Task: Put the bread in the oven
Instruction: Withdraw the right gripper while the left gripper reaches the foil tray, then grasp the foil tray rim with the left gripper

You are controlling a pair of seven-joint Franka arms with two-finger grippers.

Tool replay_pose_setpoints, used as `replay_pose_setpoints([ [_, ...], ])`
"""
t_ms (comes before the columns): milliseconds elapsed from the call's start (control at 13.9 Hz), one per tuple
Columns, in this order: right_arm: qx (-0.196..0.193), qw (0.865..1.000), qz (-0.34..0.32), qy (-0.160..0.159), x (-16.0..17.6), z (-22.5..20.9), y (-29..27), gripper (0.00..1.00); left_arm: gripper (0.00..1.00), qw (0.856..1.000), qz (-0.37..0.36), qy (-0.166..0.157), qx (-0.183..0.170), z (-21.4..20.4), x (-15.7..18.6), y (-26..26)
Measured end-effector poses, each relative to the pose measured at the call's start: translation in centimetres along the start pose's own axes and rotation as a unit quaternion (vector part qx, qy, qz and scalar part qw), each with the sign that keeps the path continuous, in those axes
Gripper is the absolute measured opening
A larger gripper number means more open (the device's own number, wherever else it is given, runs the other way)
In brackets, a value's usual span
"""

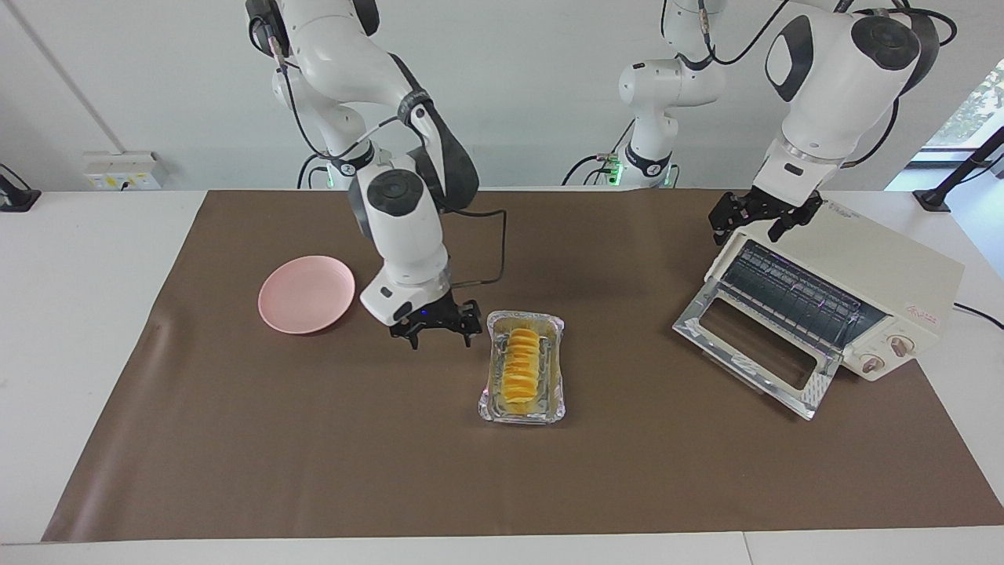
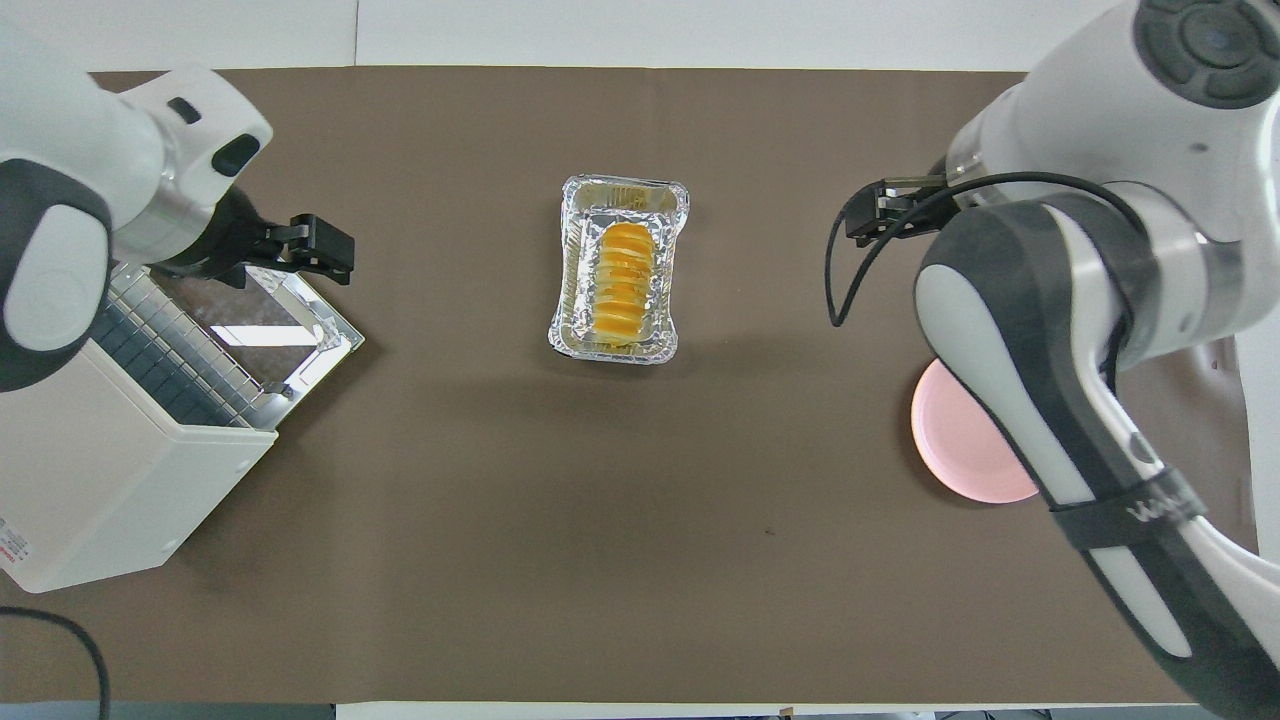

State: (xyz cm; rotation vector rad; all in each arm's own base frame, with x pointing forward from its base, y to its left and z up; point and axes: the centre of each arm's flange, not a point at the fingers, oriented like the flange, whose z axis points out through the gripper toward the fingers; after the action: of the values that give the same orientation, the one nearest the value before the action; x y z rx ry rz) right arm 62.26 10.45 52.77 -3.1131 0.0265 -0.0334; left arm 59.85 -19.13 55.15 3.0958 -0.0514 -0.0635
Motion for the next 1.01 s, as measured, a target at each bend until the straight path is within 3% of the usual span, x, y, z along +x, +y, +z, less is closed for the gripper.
replay_pose_setpoints([
  [216, -0.006, 1.000, -0.006, -0.017, -2.8, -5.3, 6.6, 1.00, 1.00, 1.000, -0.004, 0.000, -0.014, 4.0, 4.3, 8.2],
  [360, -0.007, 1.000, 0.000, -0.014, -4.5, -8.0, 8.6, 1.00, 1.00, 1.000, -0.009, 0.004, -0.018, 7.3, 5.3, 13.8],
  [649, -0.009, 1.000, 0.014, -0.021, -6.1, -9.3, 10.2, 1.00, 1.00, 0.999, 0.023, 0.027, 0.001, 14.9, 1.5, 26.6],
  [1009, -0.010, 0.999, 0.017, -0.048, -6.5, -6.3, 10.6, 1.00, 1.00, 0.999, 0.023, 0.048, -0.008, 17.1, 1.9, 28.0],
])
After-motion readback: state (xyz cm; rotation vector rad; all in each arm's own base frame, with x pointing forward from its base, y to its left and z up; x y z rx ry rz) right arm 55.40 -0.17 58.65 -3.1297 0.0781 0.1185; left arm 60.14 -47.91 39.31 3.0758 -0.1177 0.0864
